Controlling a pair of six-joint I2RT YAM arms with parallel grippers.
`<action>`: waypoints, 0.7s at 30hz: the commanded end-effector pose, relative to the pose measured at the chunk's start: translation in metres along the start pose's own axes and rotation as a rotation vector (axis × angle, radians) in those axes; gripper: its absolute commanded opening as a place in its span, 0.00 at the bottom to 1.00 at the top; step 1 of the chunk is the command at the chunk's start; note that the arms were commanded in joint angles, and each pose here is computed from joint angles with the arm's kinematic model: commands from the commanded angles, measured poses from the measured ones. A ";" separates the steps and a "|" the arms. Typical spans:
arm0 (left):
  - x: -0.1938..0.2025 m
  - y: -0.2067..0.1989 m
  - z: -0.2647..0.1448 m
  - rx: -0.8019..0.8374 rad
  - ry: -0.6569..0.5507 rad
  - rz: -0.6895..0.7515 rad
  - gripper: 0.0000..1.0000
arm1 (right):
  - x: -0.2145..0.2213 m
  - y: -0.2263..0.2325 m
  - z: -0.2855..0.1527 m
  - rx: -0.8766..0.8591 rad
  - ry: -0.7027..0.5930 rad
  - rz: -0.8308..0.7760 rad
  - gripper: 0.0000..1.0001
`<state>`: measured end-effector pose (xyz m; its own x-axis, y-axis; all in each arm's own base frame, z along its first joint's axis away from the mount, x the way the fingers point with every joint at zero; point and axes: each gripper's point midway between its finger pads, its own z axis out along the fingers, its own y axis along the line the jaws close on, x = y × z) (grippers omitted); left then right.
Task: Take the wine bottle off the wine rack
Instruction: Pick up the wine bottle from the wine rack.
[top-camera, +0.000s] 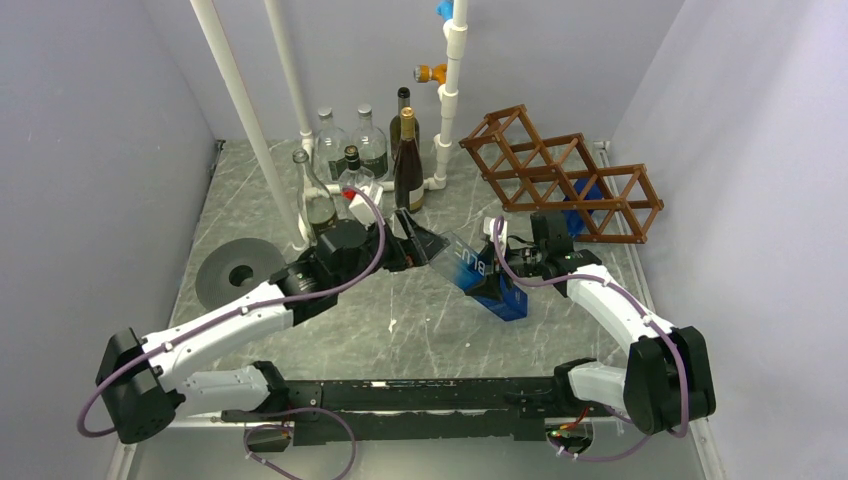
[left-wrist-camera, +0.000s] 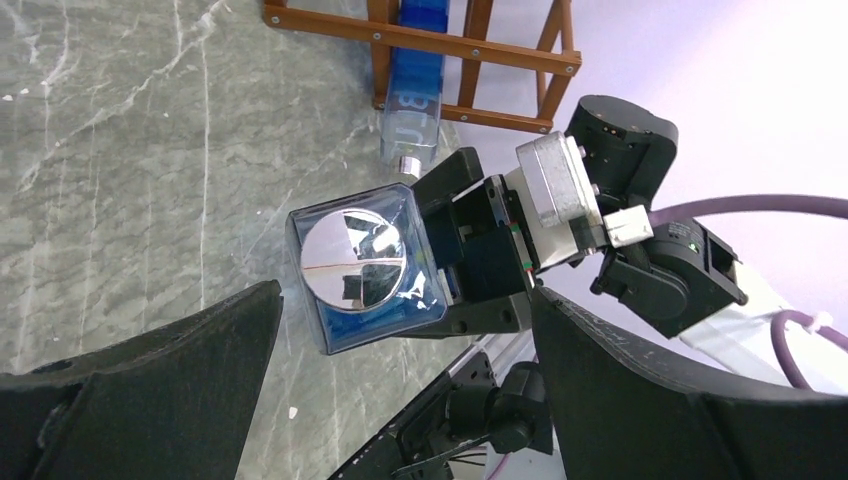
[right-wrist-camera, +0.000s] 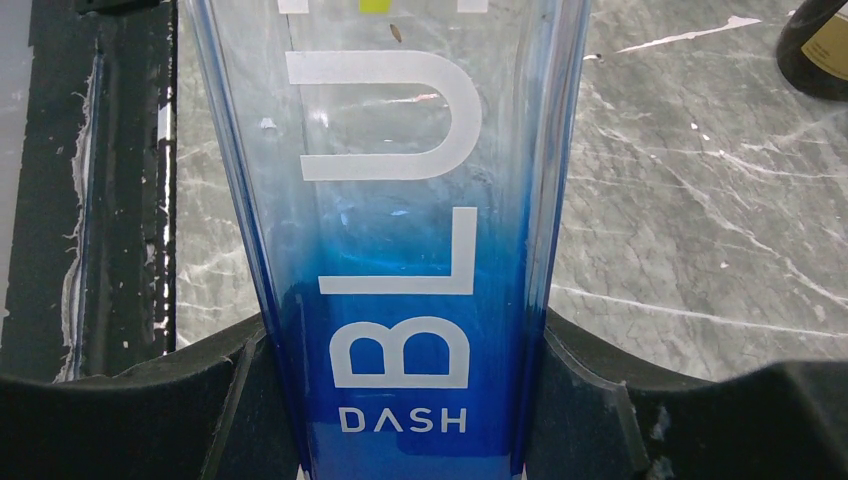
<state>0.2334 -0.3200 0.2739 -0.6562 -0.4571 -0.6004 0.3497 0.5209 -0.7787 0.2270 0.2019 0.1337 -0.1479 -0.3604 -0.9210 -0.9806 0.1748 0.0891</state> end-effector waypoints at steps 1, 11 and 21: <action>-0.008 0.000 0.008 -0.113 -0.024 -0.022 0.99 | -0.036 -0.004 -0.003 -0.010 -0.107 -0.117 0.00; 0.013 0.004 0.030 -0.199 0.057 -0.042 1.00 | -0.037 -0.003 -0.004 -0.012 -0.113 -0.114 0.00; 0.031 0.004 0.048 -0.224 0.076 -0.051 0.98 | -0.036 -0.003 -0.004 -0.013 -0.116 -0.109 0.00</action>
<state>0.2408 -0.3574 0.2215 -0.7476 -0.3892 -0.5381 0.1599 0.6809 -0.7147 0.2274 0.2012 0.1318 -0.1609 -0.3540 -0.9213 -0.9777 0.1848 0.0998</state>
